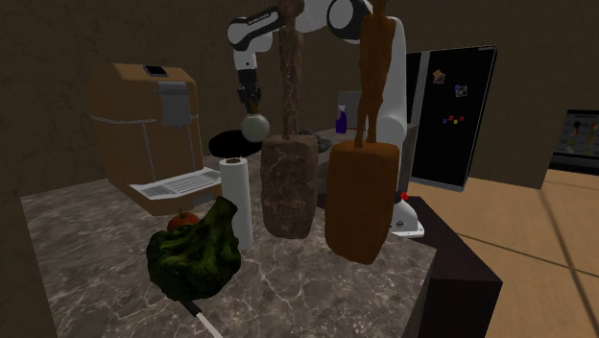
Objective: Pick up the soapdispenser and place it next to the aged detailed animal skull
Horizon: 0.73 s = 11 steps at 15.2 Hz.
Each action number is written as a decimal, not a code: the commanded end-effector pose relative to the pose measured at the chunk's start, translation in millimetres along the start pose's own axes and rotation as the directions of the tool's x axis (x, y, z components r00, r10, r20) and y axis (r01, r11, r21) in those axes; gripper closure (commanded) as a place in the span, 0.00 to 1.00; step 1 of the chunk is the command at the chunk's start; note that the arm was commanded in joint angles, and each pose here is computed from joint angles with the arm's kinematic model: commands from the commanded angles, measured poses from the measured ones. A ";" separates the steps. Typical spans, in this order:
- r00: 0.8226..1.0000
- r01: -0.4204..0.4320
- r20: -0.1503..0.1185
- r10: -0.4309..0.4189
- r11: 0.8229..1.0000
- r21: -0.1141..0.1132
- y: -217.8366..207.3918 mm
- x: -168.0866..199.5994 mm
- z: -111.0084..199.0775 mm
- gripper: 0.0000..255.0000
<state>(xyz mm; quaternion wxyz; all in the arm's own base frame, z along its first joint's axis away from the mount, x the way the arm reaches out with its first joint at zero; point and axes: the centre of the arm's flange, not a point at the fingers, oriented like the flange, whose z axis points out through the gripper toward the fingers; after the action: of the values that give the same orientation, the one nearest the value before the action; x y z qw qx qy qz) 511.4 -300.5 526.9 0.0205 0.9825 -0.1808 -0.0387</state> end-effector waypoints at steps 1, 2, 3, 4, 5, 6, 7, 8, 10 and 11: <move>1.000 0.000 -0.001 0.000 1.000 0.000 -1.2 -0.5 10.5 1.00; 1.000 0.000 -0.001 0.000 1.000 0.000 -1.5 -0.1 15.7 1.00; 1.000 0.000 -0.001 0.000 1.000 0.000 -1.8 0.2 21.0 1.00; 1.000 0.000 -0.001 0.000 1.000 0.000 -2.0 0.6 26.3 1.00; 1.000 0.000 -0.001 0.000 1.000 0.000 -2.3 0.9 31.5 1.00; 1.000 0.000 -0.001 0.000 1.000 0.000 -2.6 1.3 36.8 1.00; 1.000 0.000 -0.001 0.000 1.000 0.000 -2.9 1.7 42.0 1.00; 1.000 0.000 -0.001 0.000 1.000 0.000 -3.2 2.0 47.3 1.00; 1.000 0.000 -0.001 0.000 1.000 0.000 -3.8 2.8 57.8 1.00; 1.000 0.000 -0.001 0.000 1.000 0.000 -4.0 3.1 63.1 1.00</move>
<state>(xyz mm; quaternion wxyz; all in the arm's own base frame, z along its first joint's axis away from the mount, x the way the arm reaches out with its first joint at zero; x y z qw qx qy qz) 509.4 -300.6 468.6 0.0205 0.9826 -0.1807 -0.0388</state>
